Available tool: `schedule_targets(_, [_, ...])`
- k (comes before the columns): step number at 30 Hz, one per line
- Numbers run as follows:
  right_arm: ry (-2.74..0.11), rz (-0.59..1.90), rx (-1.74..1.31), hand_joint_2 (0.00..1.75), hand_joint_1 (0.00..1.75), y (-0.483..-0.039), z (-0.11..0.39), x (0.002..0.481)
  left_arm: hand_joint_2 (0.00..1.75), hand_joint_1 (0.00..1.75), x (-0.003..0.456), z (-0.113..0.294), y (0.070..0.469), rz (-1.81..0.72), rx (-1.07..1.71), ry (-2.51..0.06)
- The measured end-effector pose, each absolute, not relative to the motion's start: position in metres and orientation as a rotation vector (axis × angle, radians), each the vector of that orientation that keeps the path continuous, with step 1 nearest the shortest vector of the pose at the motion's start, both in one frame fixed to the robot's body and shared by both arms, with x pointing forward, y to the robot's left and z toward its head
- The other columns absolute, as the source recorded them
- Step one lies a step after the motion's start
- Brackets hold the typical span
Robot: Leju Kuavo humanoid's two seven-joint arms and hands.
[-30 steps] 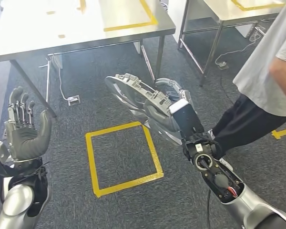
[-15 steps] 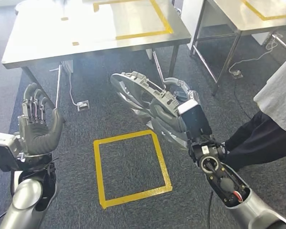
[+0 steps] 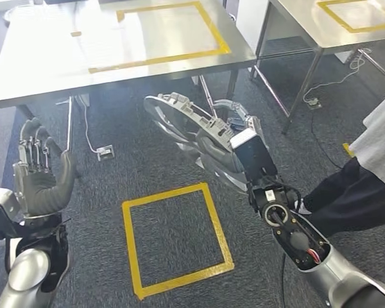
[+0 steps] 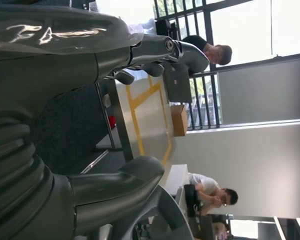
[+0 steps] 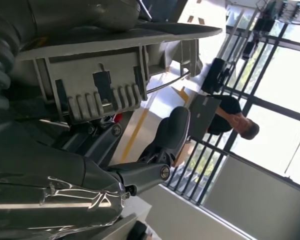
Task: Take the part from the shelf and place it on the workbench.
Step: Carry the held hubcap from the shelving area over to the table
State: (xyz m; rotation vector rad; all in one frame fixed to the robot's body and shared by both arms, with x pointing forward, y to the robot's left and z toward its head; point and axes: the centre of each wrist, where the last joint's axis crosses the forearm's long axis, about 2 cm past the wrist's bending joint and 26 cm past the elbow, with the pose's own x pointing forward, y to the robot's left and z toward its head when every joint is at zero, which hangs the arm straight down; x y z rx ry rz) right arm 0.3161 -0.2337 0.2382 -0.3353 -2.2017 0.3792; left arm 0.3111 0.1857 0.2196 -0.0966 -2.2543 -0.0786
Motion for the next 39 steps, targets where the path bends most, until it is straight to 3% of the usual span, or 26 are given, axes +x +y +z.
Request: schedule_targets(39, [-2.256,0.424,-0.666,1.75,1.75,-0.305,0.286,0.427,1.75,0.0,0.319,0.227,0.177,-0.131,-0.153,-2.293])
